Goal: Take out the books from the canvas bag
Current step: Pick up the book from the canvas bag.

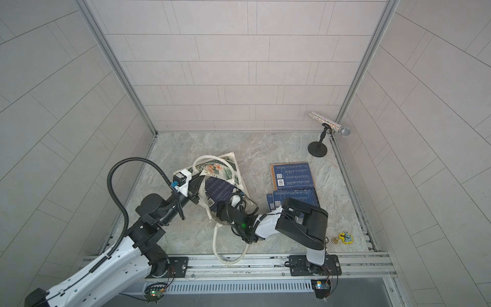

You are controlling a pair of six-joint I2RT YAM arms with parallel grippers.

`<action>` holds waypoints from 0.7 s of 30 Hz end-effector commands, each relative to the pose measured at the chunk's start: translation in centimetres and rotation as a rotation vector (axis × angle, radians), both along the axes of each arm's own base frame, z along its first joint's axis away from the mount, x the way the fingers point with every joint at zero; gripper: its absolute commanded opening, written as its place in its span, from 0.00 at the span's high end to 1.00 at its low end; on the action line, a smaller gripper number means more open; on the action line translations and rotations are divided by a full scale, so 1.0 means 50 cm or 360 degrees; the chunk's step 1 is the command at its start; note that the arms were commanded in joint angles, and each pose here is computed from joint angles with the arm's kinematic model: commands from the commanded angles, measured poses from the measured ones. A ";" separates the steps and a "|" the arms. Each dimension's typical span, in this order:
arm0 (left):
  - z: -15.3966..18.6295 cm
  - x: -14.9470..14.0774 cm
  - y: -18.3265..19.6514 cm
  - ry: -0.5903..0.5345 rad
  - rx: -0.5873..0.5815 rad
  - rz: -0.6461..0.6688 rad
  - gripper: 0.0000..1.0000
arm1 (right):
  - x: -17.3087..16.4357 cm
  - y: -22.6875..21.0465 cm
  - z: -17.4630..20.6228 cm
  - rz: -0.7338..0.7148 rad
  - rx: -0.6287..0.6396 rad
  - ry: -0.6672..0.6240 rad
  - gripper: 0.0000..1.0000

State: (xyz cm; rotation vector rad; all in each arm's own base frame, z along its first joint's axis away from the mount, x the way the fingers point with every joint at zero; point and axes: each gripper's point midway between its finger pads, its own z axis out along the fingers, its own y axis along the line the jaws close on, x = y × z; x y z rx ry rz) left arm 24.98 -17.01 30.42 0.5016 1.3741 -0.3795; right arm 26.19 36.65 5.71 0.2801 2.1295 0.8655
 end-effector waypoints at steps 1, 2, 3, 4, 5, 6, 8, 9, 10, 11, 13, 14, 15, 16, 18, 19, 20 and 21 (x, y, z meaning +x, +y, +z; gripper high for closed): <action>0.177 -0.051 0.042 -0.0428 -0.0345 -0.0012 1.00 | 0.016 -0.026 -0.013 -0.0145 0.0127 -0.0040 0.30; 0.177 -0.052 0.041 -0.0426 -0.0354 -0.0023 1.00 | 0.021 -0.020 -0.002 -0.0123 0.0143 -0.0093 0.30; 0.176 -0.054 0.040 -0.0424 -0.0356 -0.0031 1.00 | 0.024 -0.017 0.007 -0.0119 0.0149 -0.0122 0.30; 0.174 -0.055 0.038 -0.0422 -0.0354 -0.0044 1.00 | 0.029 -0.018 0.014 -0.0126 0.0125 -0.0150 0.29; 0.173 -0.056 0.035 -0.0417 -0.0356 -0.0057 1.00 | 0.034 -0.019 0.016 -0.0138 0.0094 -0.0156 0.28; 0.173 -0.057 0.034 -0.0415 -0.0359 -0.0068 1.00 | 0.040 -0.019 0.014 -0.0143 0.0075 -0.0148 0.27; 0.171 -0.059 0.029 -0.0406 -0.0359 -0.0092 1.00 | 0.057 -0.020 0.012 -0.0148 0.0085 -0.0147 0.29; 0.171 -0.059 0.028 -0.0406 -0.0357 -0.0096 1.00 | 0.065 -0.022 0.013 -0.0156 0.0098 -0.0155 0.28; 0.172 -0.061 0.027 -0.0408 -0.0358 -0.0106 1.00 | 0.074 -0.023 0.015 -0.0165 0.0108 -0.0165 0.29; 0.173 -0.061 0.027 -0.0409 -0.0361 -0.0108 1.00 | 0.082 -0.026 0.012 -0.0179 0.0118 -0.0155 0.29; 0.173 -0.063 0.026 -0.0409 -0.0363 -0.0116 1.00 | 0.106 -0.028 0.006 -0.0203 0.0164 -0.0141 0.30; 0.174 -0.064 0.026 -0.0409 -0.0367 -0.0120 1.00 | 0.117 -0.025 0.007 -0.0202 0.0193 -0.0145 0.30; 0.173 -0.065 0.024 -0.0408 -0.0365 -0.0131 1.00 | 0.126 -0.017 0.012 -0.0179 0.0238 -0.0157 0.32; 0.167 -0.063 0.021 -0.0404 -0.0344 -0.0132 1.00 | 0.133 -0.008 0.024 -0.0151 0.0249 -0.0197 0.37; 0.157 -0.055 0.016 -0.0377 -0.0312 -0.0126 1.00 | 0.139 -0.004 0.037 -0.0148 0.0181 -0.0214 0.36; 0.155 -0.053 0.013 -0.0363 -0.0310 -0.0134 1.00 | 0.141 0.001 0.046 -0.0131 0.0130 -0.0233 0.35; 0.153 -0.054 0.009 -0.0355 -0.0306 -0.0150 1.00 | 0.143 0.002 0.053 -0.0129 0.0098 -0.0249 0.35; 0.151 -0.052 0.007 -0.0347 -0.0302 -0.0155 1.00 | 0.146 0.002 0.059 -0.0132 0.0090 -0.0271 0.35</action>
